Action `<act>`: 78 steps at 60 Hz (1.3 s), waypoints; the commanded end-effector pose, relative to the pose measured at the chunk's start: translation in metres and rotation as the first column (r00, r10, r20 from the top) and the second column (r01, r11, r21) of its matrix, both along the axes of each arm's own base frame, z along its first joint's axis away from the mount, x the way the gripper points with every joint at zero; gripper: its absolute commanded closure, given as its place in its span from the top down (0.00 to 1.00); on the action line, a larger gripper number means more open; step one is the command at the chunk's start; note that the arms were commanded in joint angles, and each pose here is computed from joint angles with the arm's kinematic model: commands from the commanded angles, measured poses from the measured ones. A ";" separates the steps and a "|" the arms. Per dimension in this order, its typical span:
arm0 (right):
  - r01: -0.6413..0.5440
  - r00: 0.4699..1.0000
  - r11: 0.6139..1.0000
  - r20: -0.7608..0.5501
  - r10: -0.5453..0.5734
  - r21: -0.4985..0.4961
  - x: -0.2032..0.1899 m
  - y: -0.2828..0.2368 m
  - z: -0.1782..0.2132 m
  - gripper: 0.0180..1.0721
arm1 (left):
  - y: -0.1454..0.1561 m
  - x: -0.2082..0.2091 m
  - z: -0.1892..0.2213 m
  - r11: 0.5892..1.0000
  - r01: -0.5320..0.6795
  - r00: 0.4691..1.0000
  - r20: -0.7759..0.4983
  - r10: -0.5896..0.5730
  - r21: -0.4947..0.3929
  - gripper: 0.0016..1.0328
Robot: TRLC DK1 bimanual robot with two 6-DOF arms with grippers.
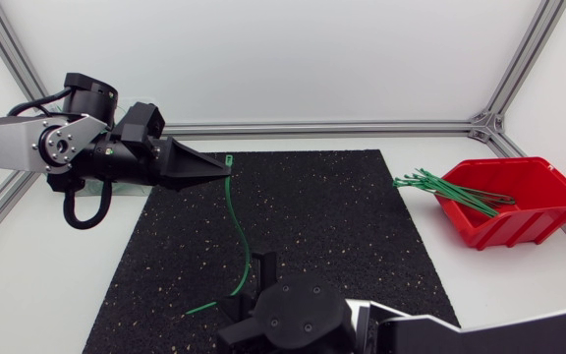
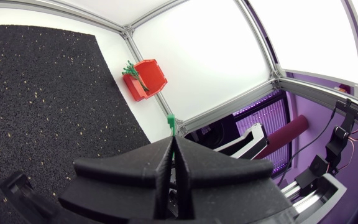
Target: Take a green cable tie from the red box, thread the tail through the head to close it, then place it in the transparent bin on the left.
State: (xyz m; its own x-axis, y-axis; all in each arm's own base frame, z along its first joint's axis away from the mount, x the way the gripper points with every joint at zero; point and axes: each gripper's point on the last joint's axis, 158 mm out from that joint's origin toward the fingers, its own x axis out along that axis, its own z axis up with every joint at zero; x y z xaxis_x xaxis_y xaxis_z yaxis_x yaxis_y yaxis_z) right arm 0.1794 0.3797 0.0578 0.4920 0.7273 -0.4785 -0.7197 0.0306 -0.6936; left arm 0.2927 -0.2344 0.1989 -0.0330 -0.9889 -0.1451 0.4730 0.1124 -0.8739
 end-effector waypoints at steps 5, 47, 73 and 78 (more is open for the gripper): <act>0.066 0.975 0.996 -0.216 -0.052 0.059 -0.006 0.005 0.005 0.05 | -0.005 -0.014 -0.001 1.000 0.020 1.000 0.002 -0.020 0.003 0.03; 0.124 0.573 0.992 -0.818 -0.040 0.038 -0.056 -0.013 0.085 0.05 | -0.013 -0.042 0.003 0.999 0.007 0.987 0.158 -0.012 0.032 0.03; 0.152 0.193 0.988 -0.981 -0.032 -0.002 -0.099 -0.034 0.162 0.05 | -0.022 -0.076 0.041 0.994 -0.089 0.978 0.187 0.098 -0.057 0.03; 0.204 0.068 0.979 -0.997 -0.041 -0.026 -0.103 -0.035 0.172 0.05 | -0.024 -0.085 0.049 0.993 -0.094 0.975 0.197 0.105 -0.065 0.03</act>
